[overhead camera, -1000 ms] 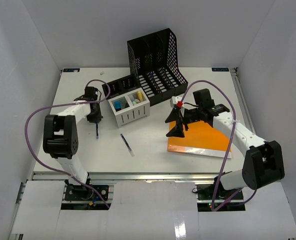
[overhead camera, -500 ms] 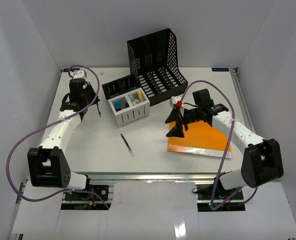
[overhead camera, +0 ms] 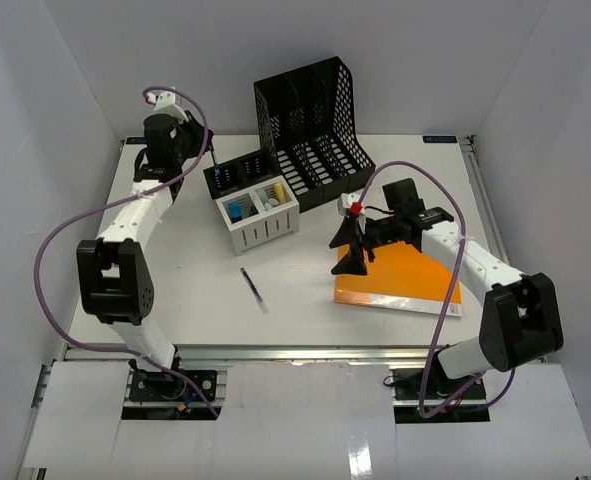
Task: Organize the desk
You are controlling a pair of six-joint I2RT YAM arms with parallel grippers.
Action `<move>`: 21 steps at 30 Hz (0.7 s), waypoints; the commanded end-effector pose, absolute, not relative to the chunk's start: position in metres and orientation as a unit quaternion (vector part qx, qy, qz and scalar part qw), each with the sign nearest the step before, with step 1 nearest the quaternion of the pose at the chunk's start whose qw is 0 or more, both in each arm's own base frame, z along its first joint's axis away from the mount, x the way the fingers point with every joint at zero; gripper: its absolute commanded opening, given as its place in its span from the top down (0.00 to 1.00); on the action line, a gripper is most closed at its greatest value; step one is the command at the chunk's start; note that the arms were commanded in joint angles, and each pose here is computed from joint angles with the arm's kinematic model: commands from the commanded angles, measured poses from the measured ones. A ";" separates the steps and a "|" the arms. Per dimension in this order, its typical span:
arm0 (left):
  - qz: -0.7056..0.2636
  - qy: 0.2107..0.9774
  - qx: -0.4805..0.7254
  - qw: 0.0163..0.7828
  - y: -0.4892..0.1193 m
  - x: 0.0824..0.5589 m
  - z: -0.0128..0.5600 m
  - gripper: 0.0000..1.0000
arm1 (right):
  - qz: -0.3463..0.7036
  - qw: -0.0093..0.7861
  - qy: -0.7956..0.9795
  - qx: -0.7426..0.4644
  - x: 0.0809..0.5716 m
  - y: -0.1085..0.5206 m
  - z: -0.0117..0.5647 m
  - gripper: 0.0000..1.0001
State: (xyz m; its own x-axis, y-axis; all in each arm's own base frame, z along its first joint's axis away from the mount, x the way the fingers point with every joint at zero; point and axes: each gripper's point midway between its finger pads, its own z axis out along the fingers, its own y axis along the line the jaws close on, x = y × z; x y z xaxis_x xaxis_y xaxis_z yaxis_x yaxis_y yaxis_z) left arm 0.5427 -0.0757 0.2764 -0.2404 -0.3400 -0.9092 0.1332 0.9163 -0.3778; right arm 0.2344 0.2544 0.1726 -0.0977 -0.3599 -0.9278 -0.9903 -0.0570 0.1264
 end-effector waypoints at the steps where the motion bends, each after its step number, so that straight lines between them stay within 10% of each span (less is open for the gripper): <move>1: -0.195 0.739 -0.050 0.643 -0.083 0.566 0.293 0.93 | 0.453 0.350 0.585 -0.575 0.237 0.256 0.174 0.21; 8: -0.187 0.751 -0.033 0.632 -0.096 0.572 0.260 0.85 | 0.452 0.348 0.586 -0.576 0.237 0.255 0.172 0.21; 21: -0.192 0.749 -0.014 0.634 -0.102 0.532 0.254 0.37 | 0.451 0.338 0.587 -0.581 0.235 0.256 0.166 0.21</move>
